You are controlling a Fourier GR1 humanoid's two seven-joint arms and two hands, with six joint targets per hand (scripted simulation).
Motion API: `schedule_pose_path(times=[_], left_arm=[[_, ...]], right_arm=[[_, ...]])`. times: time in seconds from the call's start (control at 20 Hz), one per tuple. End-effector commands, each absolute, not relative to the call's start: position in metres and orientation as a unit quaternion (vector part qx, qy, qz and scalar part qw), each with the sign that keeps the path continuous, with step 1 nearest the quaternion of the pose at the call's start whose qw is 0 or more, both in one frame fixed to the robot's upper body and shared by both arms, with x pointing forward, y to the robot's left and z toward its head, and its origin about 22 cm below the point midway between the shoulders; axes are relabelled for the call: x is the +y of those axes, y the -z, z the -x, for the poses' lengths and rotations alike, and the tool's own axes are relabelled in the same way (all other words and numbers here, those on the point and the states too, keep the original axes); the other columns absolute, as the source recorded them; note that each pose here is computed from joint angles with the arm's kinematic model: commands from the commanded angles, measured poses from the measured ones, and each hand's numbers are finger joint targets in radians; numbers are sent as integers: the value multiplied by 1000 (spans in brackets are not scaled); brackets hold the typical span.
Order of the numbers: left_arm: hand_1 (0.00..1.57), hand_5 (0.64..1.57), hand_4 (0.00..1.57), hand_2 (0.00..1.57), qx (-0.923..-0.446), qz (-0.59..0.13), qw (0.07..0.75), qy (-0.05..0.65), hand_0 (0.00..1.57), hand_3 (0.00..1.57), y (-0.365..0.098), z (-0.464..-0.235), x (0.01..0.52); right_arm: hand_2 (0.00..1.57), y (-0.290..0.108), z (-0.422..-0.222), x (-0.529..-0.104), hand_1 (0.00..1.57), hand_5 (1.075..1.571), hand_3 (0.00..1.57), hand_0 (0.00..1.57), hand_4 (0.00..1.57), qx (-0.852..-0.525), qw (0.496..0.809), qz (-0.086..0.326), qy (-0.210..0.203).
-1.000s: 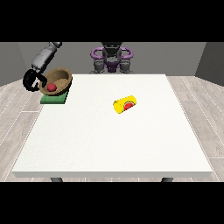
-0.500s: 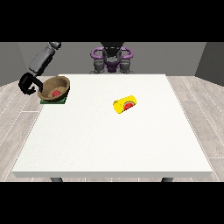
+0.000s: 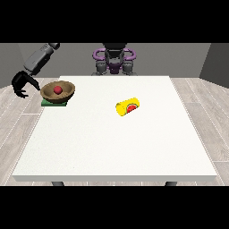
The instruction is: Pick the cup and pour the ball into the bowl, then pick the bowl and place it on the pad
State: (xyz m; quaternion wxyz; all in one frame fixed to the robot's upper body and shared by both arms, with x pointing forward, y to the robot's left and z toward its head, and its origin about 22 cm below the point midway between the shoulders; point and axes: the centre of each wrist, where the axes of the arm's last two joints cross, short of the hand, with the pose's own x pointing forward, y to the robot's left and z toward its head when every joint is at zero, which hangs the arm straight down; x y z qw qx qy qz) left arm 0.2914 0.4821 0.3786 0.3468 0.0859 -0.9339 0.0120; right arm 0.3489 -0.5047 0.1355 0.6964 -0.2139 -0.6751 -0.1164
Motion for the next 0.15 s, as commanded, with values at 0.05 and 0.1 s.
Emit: schedule_pose_path(times=[0.05,0.1], left_arm=[[0,1515,0,0,-926,-85,368,-7,0,0,-370,-301,469],[0,1515,0,0,-914,-93,396,-12,0,0,-348,-306,484]], right_arm=[[300,-182,-353,-513,200,1476,446,200,0,-679,698,193,120],[280,-165,-347,-515,134,1467,375,134,0,-661,719,186,110]])
